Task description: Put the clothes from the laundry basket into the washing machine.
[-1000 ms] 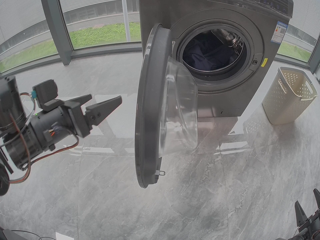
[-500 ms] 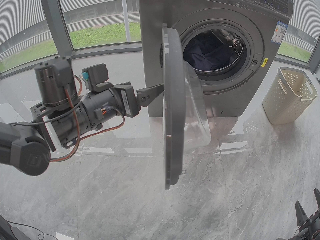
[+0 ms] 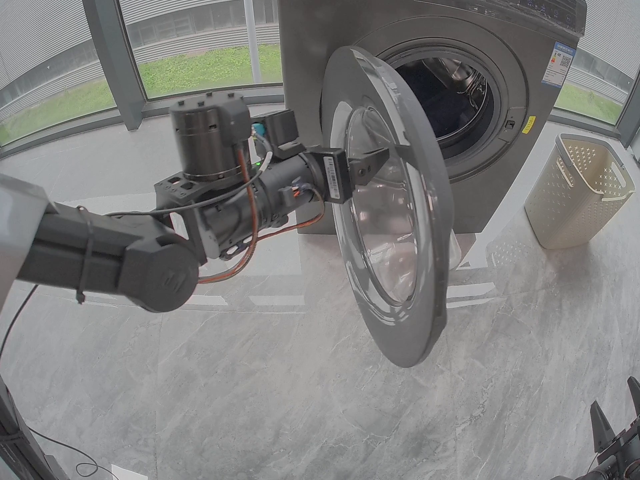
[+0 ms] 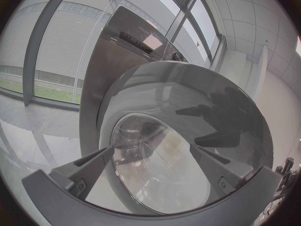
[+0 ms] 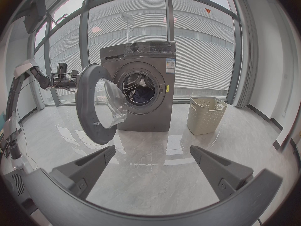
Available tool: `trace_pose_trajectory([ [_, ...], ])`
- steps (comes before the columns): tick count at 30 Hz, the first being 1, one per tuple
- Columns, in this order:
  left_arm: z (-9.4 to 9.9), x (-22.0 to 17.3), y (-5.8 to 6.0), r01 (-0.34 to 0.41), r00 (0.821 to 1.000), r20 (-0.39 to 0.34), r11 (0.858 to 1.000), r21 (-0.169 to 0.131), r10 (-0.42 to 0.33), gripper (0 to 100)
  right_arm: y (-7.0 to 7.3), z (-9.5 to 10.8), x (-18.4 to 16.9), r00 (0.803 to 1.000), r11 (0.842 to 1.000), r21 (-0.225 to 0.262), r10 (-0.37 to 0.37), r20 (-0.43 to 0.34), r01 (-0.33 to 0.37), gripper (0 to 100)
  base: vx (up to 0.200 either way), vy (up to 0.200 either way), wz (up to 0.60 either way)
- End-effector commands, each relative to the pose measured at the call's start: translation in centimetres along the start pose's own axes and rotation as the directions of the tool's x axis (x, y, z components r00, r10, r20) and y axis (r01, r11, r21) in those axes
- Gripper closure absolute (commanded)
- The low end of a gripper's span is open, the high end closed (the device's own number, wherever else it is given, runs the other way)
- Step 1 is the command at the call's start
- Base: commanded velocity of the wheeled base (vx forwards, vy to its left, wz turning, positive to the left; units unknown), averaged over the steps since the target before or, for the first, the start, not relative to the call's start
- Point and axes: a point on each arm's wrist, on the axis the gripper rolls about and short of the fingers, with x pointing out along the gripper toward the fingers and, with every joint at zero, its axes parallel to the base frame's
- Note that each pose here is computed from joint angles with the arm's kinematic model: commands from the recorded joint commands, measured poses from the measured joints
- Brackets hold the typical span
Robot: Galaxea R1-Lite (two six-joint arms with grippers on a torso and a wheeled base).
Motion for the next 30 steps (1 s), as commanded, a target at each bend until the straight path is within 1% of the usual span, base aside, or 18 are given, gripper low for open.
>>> trace_pose_trajectory([
  [1,-2.4,4.4,0.0,-0.009,1.000,-0.010,1.000,-0.003,0.009,0,0.0,-0.5,0.0,1.000,1.000,-0.001,-0.001,-0.001,0.001,0,0.000,0.000,0.00],
  [3,-2.5,5.3,0.0,-0.019,1.000,-0.004,1.000,-0.003,0.019,0,0.0,-0.5,0.0,1.000,1.000,-0.001,0.001,-0.001,-0.001,0,0.000,0.000,0.00],
  [7,-3.1,7.5,0.0,-0.061,0.998,0.027,0.998,-0.009,0.062,0,0.0,-0.5,0.0,1.000,1.000,-0.001,-0.001,-0.001,0.001,0,0.000,0.000,0.00],
  [8,-3.3,8.5,-0.3,-0.075,0.996,0.054,0.997,-0.017,0.076,0,0.0,-0.5,0.0,1.000,1.000,-0.001,-0.001,-0.001,0.001,0,0.000,0.000,0.00],
  [10,-3.3,9.3,-0.3,-0.092,0.992,0.082,0.995,-0.030,0.094,0,0.0,-0.5,0.0,1.000,1.000,-0.001,0.001,-0.001,-0.001,0,0.000,0.000,0.00],
  [12,-2.9,11.1,-0.5,-0.125,0.977,0.162,0.989,-0.073,0.136,0,0.0,-0.5,0.0,1.000,1.000,-0.001,0.001,-0.001,-0.001,0,0.000,0.000,0.00],
  [13,-2.9,11.1,-0.5,-0.125,0.977,0.162,0.989,-0.073,0.136,0,0.0,-0.5,0.0,1.000,1.000,-0.001,0.001,-0.001,-0.001,0,0.000,0.000,0.00],
  [14,-2.7,12.1,-0.7,-0.149,0.962,0.211,0.982,-0.119,0.172,0,0.0,-0.5,0.0,1.000,1.000,-0.001,0.001,-0.001,-0.001,0,0.000,0.000,0.00],
  [15,-3.6,12.4,-0.4,-0.175,0.961,0.192,0.976,-0.131,0.198,0,0.0,-0.5,0.0,1.000,1.000,-0.001,0.001,-0.001,-0.001,0,0.000,0.000,0.00],
  [19,-3.5,12.3,-0.4,-0.184,0.958,0.187,0.965,-0.186,0.218,0,0.0,-0.5,0.0,1.000,1.000,-0.001,0.001,-0.001,-0.001,0,0.000,0.000,0.00],
  [20,-3.4,12.3,-0.4,-0.184,0.957,0.189,0.964,-0.194,0.221,0,0.0,-0.5,0.0,1.000,1.000,-0.001,0.001,-0.001,-0.001,0,0.000,0.000,0.00],
  [21,-3.4,12.3,-0.4,-0.182,0.956,0.192,0.963,-0.199,0.220,0,0.0,-0.5,0.0,1.000,1.000,0.001,0.001,-0.001,-0.001,0,0.000,0.000,0.00],
  [25,-3.1,12.2,-0.4,-0.180,0.955,0.201,0.963,-0.202,0.220,0,0.0,-0.5,0.0,1.000,1.000,-0.001,0.001,-0.001,-0.001,0,0.000,0.000,0.00],
  [28,-1.9,11.7,-0.6,-0.174,0.950,0.223,0.963,-0.206,0.220,0,0.0,-0.5,0.0,1.000,1.000,-0.001,0.001,-0.001,-0.001,0,0.000,0.000,0.00],
  [30,-0.2,11.0,-1.0,-0.164,0.944,0.249,0.962,-0.217,0.217,0,0.0,-0.5,0.0,1.000,1.000,-0.001,0.001,-0.001,-0.001,0,0.000,0.000,0.00],
])
